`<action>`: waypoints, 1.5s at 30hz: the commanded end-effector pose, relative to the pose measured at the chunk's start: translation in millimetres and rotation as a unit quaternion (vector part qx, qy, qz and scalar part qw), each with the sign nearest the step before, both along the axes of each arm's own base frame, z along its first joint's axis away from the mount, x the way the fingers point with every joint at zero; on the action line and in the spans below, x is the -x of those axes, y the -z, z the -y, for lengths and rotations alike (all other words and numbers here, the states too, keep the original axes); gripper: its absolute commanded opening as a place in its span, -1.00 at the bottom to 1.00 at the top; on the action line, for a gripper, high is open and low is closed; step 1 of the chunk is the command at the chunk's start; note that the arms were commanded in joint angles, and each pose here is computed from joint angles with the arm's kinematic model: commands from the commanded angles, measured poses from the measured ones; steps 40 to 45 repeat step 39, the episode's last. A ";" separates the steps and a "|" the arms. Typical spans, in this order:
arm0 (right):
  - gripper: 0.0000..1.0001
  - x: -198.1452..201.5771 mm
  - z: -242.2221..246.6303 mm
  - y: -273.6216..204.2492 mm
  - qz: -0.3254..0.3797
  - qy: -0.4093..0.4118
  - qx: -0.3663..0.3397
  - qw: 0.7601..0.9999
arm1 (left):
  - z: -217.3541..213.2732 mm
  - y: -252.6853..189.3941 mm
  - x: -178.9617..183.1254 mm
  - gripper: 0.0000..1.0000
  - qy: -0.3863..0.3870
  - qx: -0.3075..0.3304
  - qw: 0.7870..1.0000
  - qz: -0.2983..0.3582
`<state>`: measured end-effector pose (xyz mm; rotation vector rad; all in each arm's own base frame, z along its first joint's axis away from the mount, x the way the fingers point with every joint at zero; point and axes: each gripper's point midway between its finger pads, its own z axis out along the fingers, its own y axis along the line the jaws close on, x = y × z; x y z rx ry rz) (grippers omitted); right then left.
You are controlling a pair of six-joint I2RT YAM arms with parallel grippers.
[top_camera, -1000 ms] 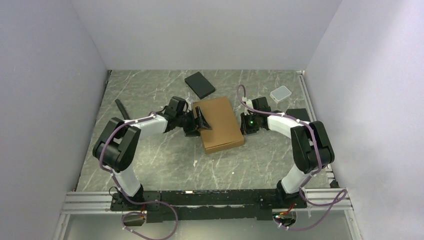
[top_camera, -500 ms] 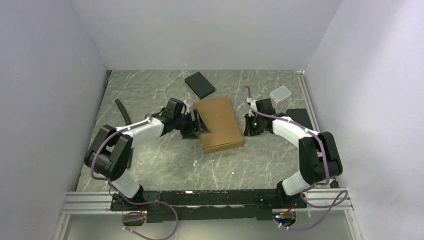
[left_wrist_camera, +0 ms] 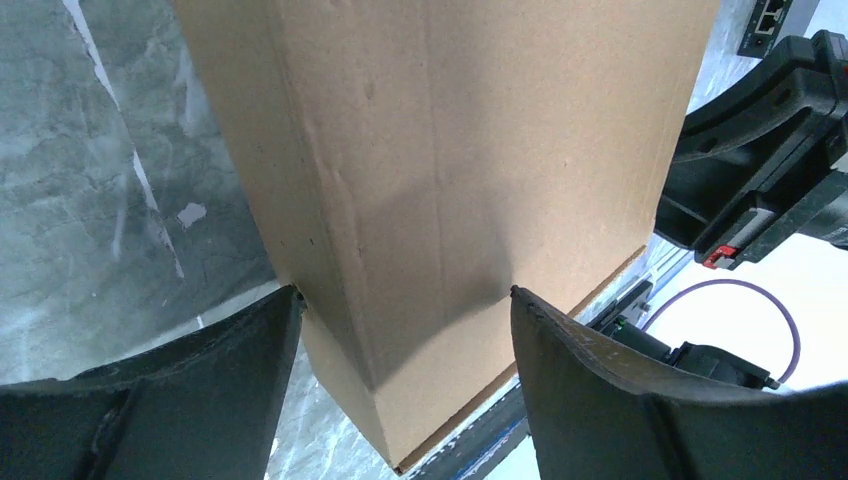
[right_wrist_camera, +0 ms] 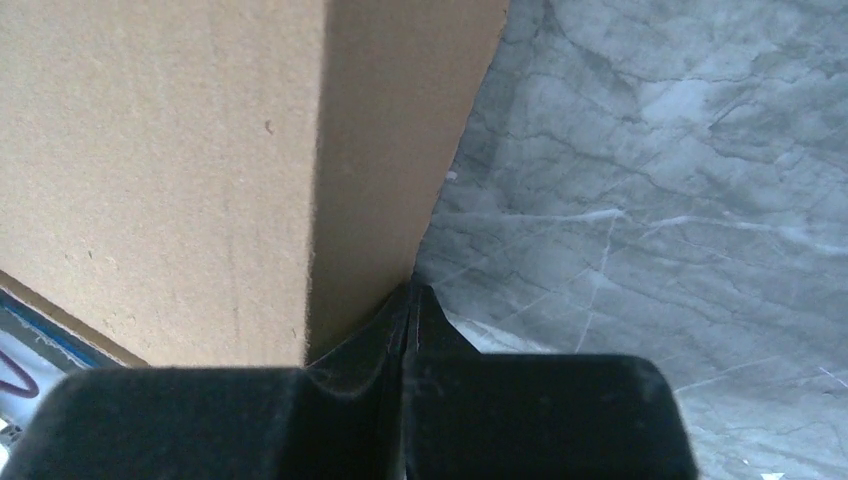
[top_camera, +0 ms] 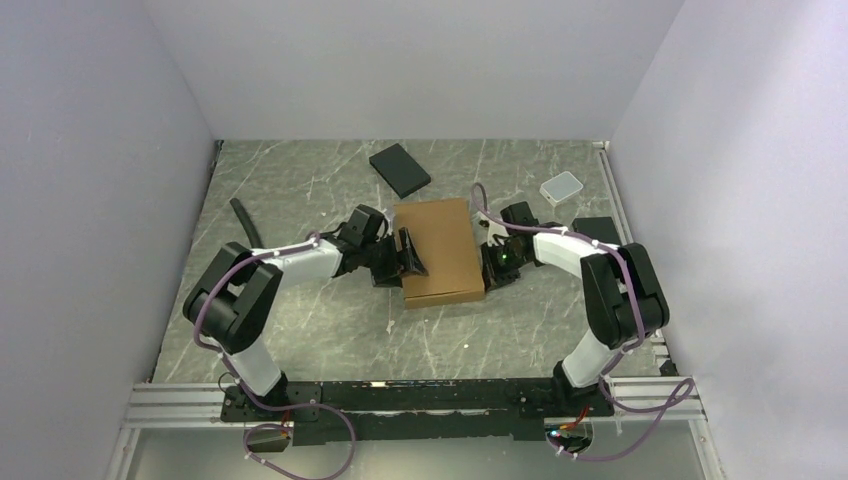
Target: Fold the paper box
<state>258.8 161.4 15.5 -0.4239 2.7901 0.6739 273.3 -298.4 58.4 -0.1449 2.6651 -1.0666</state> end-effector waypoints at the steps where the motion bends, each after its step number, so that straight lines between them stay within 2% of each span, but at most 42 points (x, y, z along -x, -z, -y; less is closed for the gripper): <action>1: -1.00 -13.2 -16.5 -20.5 0.030 -0.025 -0.047 0.998 | 30.3 -26.5 0.9 0.62 0.028 0.037 0.998 0.036; 3: -1.00 -30.0 11.0 -23.9 0.093 -0.016 0.021 0.995 | 12.9 -31.1 -4.9 0.66 0.018 0.002 0.998 0.052; 5: -0.98 -48.1 33.7 -42.6 0.155 -0.015 0.052 0.986 | -8.8 -47.7 -15.9 0.74 0.001 -0.030 0.995 0.093; 7: -0.94 -64.9 53.3 -76.9 0.215 -0.005 0.045 0.976 | -32.1 -71.5 -27.2 0.79 -0.016 -0.046 0.989 0.142; 10: -0.80 -69.6 76.8 -130.5 0.274 -0.052 -0.003 0.960 | -64.3 -115.0 -37.0 0.98 -0.045 -0.050 0.974 0.218; 11: -0.68 -68.4 87.5 -148.0 0.294 -0.058 -0.019 0.954 | -74.8 -130.8 -39.7 0.99 -0.054 -0.042 0.968 0.242; 12: -0.46 -68.1 99.1 -166.3 0.318 -0.054 -0.031 0.946 | -85.0 -146.7 -41.2 0.99 -0.059 -0.028 0.963 0.261; 13: -0.12 -69.7 106.1 -182.9 0.343 -0.049 -0.041 0.937 | -94.2 -159.7 -41.7 0.99 -0.063 -0.012 0.960 0.273; 16: 0.64 -69.4 120.7 -233.5 0.417 -0.039 -0.073 0.905 | -122.8 -190.7 -39.8 0.99 -0.076 0.015 0.953 0.294; 18: 0.96 -69.4 125.4 -261.4 0.443 -0.018 -0.091 0.892 | -138.5 -202.0 -34.6 0.99 -0.082 0.009 0.952 0.295; 20: 0.99 -76.7 140.9 -281.9 0.447 0.053 -0.071 0.890 | -148.4 -215.4 -28.8 0.99 -0.085 0.002 0.948 0.306; 23: 0.98 -80.1 163.5 -310.7 0.449 0.174 -0.046 0.875 | -156.8 -236.7 -16.6 0.99 -0.087 -0.008 0.941 0.326; 28: 0.99 -54.3 163.5 -342.3 0.501 0.176 -0.017 0.847 | -165.4 -259.1 1.4 0.99 -0.089 -0.022 0.931 0.353; 34: 0.99 -40.7 174.0 -355.3 0.502 0.233 -0.001 0.833 | -169.8 -270.4 16.8 0.99 -0.090 -0.027 0.926 0.365; 45: 1.00 -33.6 171.3 -358.7 0.503 0.238 -0.005 0.831 | -171.0 -275.6 25.7 0.99 -0.088 -0.026 0.924 0.372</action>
